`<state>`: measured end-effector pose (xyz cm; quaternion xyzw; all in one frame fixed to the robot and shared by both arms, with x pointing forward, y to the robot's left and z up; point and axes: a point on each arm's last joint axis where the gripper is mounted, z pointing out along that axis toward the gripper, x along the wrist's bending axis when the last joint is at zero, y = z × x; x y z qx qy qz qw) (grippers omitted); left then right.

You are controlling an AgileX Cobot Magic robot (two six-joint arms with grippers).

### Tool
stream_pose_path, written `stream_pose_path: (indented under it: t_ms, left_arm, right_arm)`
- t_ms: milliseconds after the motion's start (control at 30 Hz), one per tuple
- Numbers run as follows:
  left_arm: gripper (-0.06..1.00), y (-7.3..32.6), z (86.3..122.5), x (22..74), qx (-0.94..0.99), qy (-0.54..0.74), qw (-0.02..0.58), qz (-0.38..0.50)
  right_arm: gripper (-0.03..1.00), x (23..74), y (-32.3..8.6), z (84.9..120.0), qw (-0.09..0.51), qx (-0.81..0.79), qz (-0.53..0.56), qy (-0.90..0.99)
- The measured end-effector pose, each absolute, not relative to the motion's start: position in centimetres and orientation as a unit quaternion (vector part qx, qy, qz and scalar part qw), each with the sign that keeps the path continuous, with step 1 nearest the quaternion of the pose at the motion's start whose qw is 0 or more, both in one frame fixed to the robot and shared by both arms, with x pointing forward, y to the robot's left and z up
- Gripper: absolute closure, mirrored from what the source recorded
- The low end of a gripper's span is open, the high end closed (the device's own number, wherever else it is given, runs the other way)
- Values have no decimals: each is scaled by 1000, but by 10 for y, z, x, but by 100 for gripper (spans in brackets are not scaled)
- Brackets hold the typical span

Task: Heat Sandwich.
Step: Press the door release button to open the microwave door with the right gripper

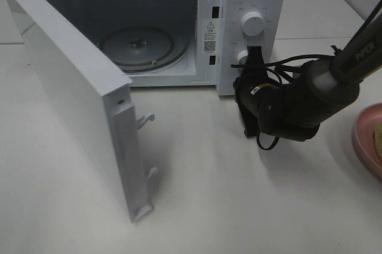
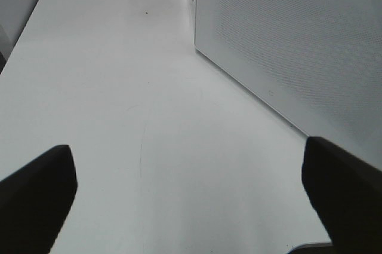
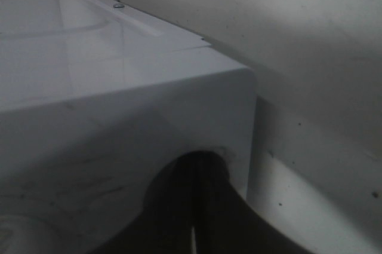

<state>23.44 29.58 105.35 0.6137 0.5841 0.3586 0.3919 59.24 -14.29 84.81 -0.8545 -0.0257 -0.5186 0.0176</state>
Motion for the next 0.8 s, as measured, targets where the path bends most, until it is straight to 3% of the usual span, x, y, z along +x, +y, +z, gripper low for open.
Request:
stream_pose_path:
  t_ms: [800]
  left_arm:
    - [-2, 296, 1053, 234, 614, 584, 392, 359]
  right_arm:
    - [96, 566, -147, 863, 38, -855, -514, -55]
